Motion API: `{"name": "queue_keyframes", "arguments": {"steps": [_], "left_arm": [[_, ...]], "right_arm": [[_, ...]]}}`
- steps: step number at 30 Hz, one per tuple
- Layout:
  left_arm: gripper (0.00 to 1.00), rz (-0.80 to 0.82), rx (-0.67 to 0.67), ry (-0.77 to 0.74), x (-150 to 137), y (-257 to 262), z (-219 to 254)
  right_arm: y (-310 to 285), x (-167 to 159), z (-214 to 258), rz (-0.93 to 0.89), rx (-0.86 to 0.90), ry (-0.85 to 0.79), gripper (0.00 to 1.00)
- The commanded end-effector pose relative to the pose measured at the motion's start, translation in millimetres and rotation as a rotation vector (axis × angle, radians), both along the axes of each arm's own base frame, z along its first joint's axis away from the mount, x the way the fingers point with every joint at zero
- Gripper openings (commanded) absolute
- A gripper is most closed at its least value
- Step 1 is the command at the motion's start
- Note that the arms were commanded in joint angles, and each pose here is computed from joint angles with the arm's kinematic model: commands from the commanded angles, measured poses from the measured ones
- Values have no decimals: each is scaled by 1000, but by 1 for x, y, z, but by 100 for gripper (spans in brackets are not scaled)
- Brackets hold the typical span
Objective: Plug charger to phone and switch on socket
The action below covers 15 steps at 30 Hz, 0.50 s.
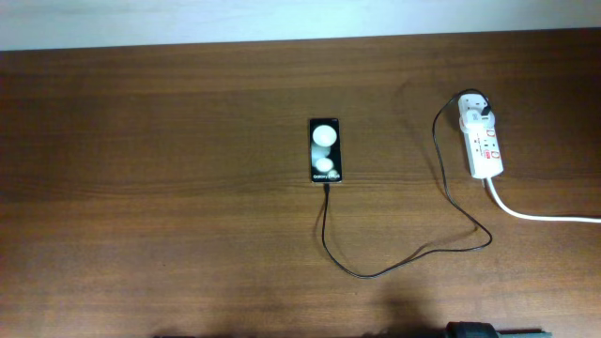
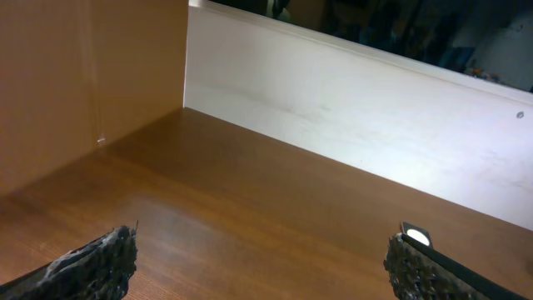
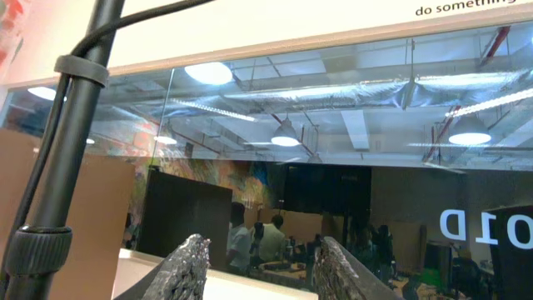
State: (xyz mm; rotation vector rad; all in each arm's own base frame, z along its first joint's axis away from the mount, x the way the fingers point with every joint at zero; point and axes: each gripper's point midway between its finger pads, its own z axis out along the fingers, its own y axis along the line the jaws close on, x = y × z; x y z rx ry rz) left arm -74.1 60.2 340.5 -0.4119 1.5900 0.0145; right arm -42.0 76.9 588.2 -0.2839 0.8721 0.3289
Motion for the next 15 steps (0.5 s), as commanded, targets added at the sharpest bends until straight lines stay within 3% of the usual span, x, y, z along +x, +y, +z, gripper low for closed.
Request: {"name": "queue_keyframes", "arguments": {"steps": [1,6,11,15], "left_arm": [[99,11,6,-1,-1,1,0],[99,11,6,-1,-1,1,0],[99,11,6,-1,-1,1,0],[99,10,5,-1,-1,1,0]], "right_arm": [[-3,-2,0,-2,13,-6,45],[-2,-12,-1,-3,12,-26,45],[0,-54,-16,-9,12,-116,45],[-14,-69,-32,-69,75,-150,45]]}}
